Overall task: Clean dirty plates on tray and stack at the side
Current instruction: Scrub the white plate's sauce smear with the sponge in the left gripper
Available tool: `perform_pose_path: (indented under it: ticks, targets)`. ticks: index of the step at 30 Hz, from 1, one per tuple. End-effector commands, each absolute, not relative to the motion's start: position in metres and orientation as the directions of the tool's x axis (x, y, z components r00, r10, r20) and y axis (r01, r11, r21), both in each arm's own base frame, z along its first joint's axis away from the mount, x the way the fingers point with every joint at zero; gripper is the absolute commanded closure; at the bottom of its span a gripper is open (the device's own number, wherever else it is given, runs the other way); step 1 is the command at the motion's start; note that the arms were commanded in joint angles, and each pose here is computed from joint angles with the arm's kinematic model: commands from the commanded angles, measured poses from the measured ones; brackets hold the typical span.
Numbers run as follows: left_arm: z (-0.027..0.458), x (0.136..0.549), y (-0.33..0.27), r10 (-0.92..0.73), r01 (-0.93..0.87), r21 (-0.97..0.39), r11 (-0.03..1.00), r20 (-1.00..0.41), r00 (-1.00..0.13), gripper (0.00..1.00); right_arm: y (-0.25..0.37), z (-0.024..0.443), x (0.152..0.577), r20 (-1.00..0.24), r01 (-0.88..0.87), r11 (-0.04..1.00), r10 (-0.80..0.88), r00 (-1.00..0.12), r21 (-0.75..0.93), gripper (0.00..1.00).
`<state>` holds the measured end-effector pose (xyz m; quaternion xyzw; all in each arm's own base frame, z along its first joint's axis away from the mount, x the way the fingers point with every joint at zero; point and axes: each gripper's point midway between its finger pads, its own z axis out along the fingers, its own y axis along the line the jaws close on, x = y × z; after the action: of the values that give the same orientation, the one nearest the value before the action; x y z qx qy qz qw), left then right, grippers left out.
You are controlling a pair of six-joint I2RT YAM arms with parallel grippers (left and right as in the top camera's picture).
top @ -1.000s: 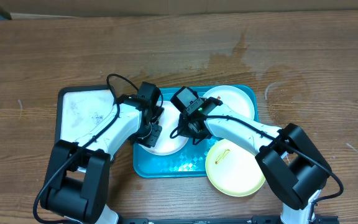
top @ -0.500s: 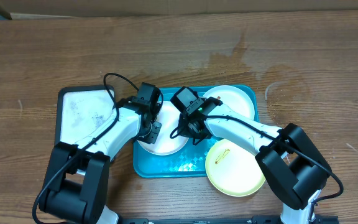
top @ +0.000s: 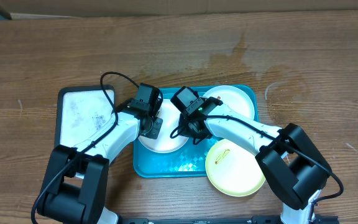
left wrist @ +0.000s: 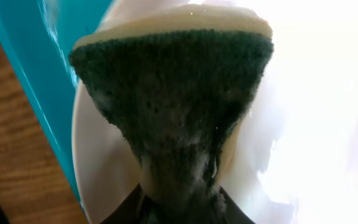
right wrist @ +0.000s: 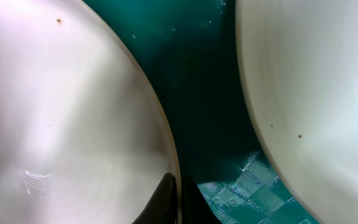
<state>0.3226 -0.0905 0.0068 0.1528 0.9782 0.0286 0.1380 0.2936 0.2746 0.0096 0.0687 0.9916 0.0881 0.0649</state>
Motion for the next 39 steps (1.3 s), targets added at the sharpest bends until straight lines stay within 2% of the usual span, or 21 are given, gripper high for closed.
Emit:
perform_pose_path:
  ticks: [1, 12, 26, 39]
  targets:
    - [-0.006, 0.318, -0.089, 0.290, 0.275, 0.095, 0.957, -0.250, -0.924, 0.78, 0.272, 0.003, 0.291, -0.113, 0.109, 0.982, 0.127, -0.985, 0.155, 0.96]
    - [-0.004, 0.327, -0.092, 0.287, 0.271, 0.093, 0.958, -0.289, -0.913, 0.86, 0.273, 0.003, 0.290, -0.106, 0.108, 0.981, 0.125, -0.986, 0.159, 0.96]
    - [-0.001, 0.344, -0.097, 0.280, 0.265, 0.092, 0.960, -0.355, -0.892, 0.86, 0.273, 0.003, 0.290, -0.106, 0.108, 0.981, 0.125, -0.986, 0.159, 0.96]
    - [0.001, 0.362, -0.104, 0.270, 0.259, 0.084, 0.962, -0.424, -0.865, 0.91, 0.274, 0.003, 0.291, -0.109, 0.107, 0.981, 0.126, -0.986, 0.162, 0.96]
